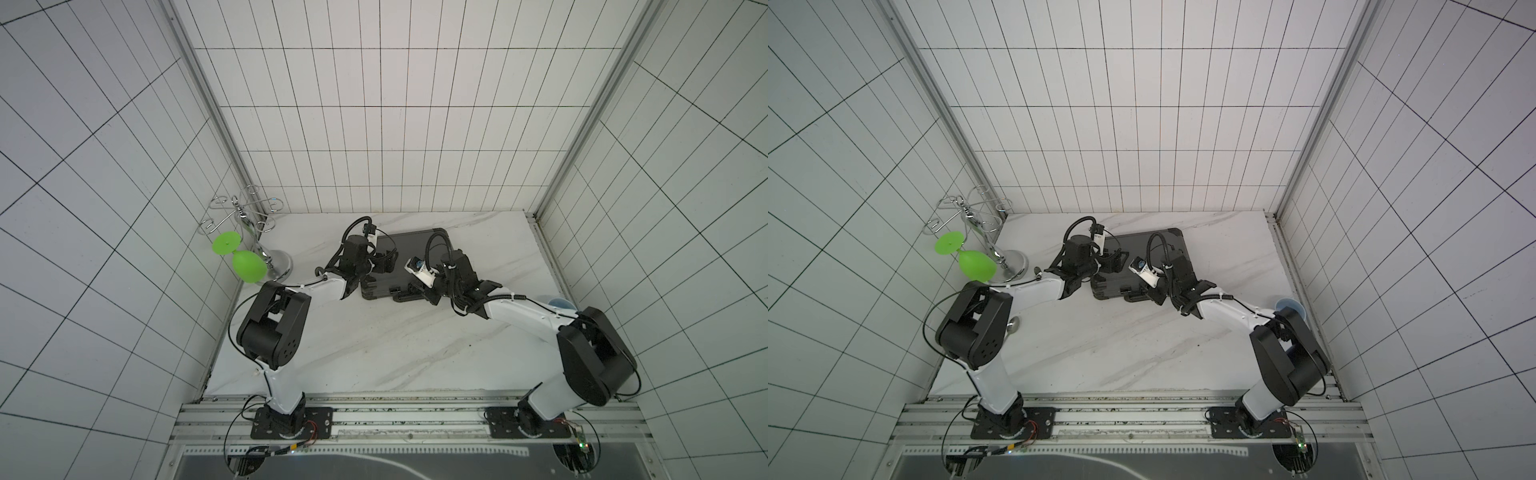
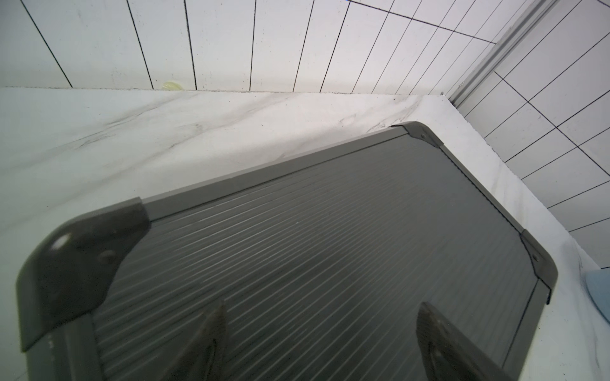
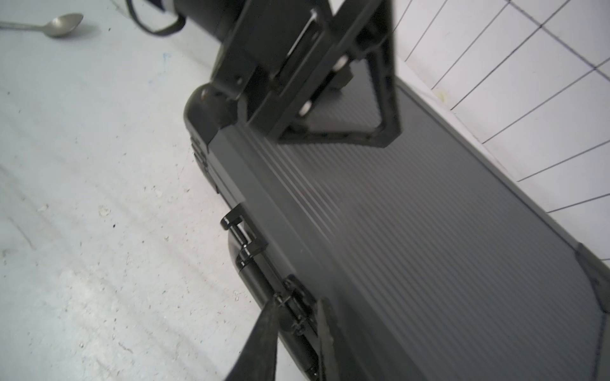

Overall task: Close the poker set cases
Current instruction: Fasten the fastener on the poker set case.

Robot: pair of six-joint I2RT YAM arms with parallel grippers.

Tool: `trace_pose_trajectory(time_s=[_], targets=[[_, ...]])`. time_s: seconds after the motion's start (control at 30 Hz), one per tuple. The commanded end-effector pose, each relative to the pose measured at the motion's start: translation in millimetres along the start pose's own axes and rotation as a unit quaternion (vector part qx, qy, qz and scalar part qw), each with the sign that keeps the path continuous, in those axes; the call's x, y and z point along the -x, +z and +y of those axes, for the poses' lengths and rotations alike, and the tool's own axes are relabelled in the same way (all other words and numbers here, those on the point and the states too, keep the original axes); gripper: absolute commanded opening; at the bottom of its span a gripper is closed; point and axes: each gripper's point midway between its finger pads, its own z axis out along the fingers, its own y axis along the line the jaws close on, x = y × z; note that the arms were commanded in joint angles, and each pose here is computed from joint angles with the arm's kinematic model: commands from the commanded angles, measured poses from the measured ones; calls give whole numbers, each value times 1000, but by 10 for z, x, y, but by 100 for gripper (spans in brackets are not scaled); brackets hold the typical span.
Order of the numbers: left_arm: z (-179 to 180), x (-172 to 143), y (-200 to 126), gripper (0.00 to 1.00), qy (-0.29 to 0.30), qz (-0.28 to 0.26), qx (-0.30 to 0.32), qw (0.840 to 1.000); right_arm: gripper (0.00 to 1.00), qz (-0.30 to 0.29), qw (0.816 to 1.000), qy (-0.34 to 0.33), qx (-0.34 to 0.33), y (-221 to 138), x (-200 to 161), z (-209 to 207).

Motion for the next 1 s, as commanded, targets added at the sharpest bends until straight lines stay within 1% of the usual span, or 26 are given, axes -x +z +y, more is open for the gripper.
trace_pose_trajectory(time_s=[0.0,0.13,0.27,0.37,0.43,0.5,0.6,0.63,0.7,0.8,0.9,0.97], targets=[[-37,-272,24,89,-4,59,6,998,25,-6,998,46,-41,-52,-58,-179],[-156,-213,101,89,4,55,-4,998,28,-10,997,49,-52,-86,-69,-219],[-276,-289,218,89,10,62,-16,998,34,6,998,15,-66,-111,-168,-240],[-258,-462,324,89,-1,79,-19,997,41,26,996,-43,-74,-140,-269,-250],[-217,-634,380,89,-10,97,-20,995,46,35,992,-93,-82,-174,-347,-240],[-174,-806,404,89,-19,112,-19,993,51,34,987,-125,-98,-224,-370,-262],[-140,-983,403,89,-31,123,-20,992,53,30,979,-177,-99,-265,-410,-211],[-130,-1026,406,89,-34,127,-21,991,55,25,976,-188,-103,-280,-411,-210],[-117,-1099,417,89,-39,134,-22,990,57,20,974,-202,-103,-289,-409,-190],[-104,-1177,430,89,-46,140,-23,989,58,25,972,-217,-90,-254,-450,-138],[-98,-1234,447,89,-52,144,-26,988,59,26,964,-255,-77,-206,-517,-63],[-98,-1249,457,89,-53,145,-27,988,62,18,957,-280,-71,-179,-530,-14]])
